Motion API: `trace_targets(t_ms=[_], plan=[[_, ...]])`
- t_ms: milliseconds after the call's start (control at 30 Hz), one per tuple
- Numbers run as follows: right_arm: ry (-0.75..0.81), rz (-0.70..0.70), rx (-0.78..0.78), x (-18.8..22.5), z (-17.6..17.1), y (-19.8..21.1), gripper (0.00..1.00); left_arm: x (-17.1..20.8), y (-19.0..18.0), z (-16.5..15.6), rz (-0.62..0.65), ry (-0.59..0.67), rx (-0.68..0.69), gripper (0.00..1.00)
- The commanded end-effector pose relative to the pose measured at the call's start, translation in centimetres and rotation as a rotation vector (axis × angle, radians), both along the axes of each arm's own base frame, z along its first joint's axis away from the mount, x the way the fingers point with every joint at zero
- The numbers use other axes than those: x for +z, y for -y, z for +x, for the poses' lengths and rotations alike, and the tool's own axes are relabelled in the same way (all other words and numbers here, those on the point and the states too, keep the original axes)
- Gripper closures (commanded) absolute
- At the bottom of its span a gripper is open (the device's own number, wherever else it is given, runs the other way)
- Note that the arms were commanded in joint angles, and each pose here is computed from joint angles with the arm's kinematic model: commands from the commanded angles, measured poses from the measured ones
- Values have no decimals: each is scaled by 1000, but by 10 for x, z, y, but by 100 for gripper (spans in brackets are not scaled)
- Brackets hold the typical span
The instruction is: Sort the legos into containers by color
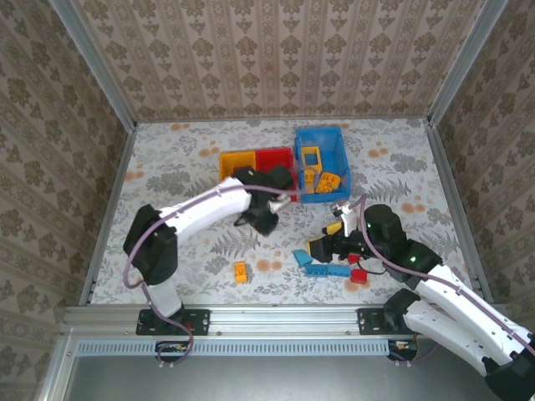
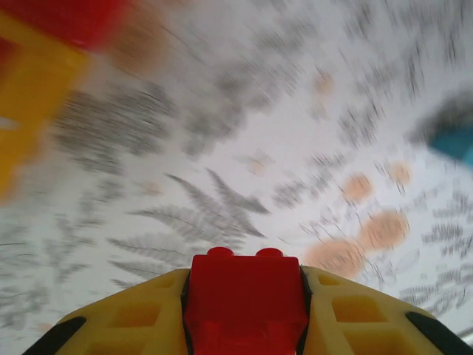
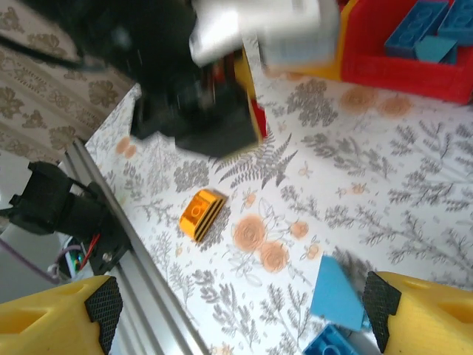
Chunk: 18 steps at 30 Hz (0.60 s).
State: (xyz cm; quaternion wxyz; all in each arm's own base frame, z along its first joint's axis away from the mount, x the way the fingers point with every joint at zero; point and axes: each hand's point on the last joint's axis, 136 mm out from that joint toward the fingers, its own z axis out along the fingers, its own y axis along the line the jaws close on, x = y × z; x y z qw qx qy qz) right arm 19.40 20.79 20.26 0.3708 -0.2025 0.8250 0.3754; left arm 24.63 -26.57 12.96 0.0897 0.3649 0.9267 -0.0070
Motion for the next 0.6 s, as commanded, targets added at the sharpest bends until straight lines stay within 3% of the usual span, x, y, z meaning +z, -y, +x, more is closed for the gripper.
trace_targets(t_ms=[0, 200, 300, 567], plan=[[152, 50, -78, 35, 32, -3, 12, 23, -29, 31, 14, 27, 114, 66], [188, 90, -135, 48, 81, -24, 12, 32, -60, 106, 66, 110, 265, 68], [189, 85, -133, 48, 97, -34, 13, 20, -77, 135, 173, 141, 270, 68], [156, 55, -109, 38, 112, -45, 12, -17, -92, 164, 322, 139, 270, 66]])
